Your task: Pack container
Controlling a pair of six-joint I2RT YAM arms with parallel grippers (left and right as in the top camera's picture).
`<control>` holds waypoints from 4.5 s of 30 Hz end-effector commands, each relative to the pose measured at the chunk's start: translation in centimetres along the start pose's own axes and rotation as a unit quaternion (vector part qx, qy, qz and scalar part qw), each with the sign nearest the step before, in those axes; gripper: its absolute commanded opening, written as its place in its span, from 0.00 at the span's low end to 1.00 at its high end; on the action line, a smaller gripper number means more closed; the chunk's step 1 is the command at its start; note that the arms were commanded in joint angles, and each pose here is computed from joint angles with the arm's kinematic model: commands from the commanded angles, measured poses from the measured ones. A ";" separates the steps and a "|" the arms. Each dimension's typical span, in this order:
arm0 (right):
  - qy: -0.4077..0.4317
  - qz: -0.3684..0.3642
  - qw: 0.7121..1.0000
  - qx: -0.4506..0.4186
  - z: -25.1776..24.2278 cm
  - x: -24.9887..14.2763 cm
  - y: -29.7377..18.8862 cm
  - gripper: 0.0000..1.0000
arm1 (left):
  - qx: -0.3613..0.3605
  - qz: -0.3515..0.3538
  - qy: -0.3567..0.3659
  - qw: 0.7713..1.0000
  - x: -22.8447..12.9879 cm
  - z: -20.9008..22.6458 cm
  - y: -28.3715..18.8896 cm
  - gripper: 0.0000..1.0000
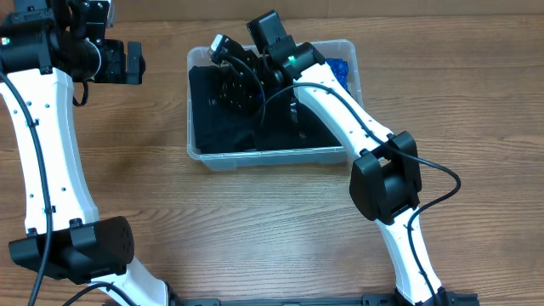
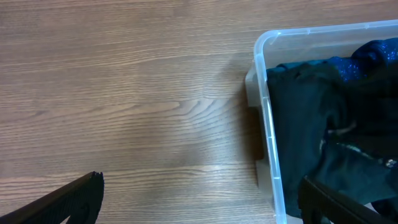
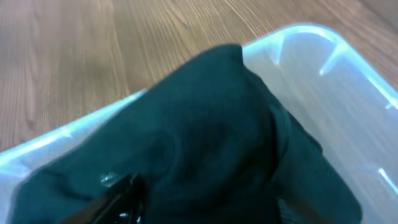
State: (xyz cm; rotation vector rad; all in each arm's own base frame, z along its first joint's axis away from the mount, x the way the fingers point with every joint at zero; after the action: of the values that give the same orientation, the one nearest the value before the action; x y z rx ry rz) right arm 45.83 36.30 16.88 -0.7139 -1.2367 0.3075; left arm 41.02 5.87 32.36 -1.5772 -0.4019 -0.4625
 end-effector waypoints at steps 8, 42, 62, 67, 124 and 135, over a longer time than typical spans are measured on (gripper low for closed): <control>0.058 -0.022 0.996 -0.060 -2.6 1.1 -1.6 1.00 | 0.000 -0.001 -0.006 1.000 0.2 0.1 0.2 1.00; 0.110 -0.013 0.994 0.011 -0.4 2.0 1.1 0.04 | 0.000 -0.001 -0.006 1.000 0.2 0.0 0.3 1.00; 0.152 0.010 0.988 0.005 -3.2 -1.1 3.4 0.06 | 0.000 -0.001 -0.006 1.000 0.2 0.0 0.3 1.00; 0.143 -0.029 0.989 -0.021 -3.8 3.4 -3.4 0.38 | 0.000 -0.001 -0.006 1.000 0.2 0.0 0.3 1.00; 0.115 -0.191 0.867 -0.445 11.8 0.4 -46.0 1.00 | 0.000 -0.001 -0.006 1.000 0.2 0.0 0.3 1.00; 0.077 -0.266 0.837 -0.472 15.3 -9.5 -42.6 1.00 | 0.000 -0.001 -0.006 1.000 0.2 0.0 0.3 1.00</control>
State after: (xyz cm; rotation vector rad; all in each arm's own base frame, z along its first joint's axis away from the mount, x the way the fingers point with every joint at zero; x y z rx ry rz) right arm 22.52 4.28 41.83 -1.1522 -1.3440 -0.8662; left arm 41.03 5.88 32.37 -1.5768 -0.4025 -0.4623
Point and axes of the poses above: each gripper's point midway between its finger pads, its own y axis out along the fingers, its own z axis along the line the jaws close on, x = y × z, the point moved 4 cm from there along -y, back along the fingers
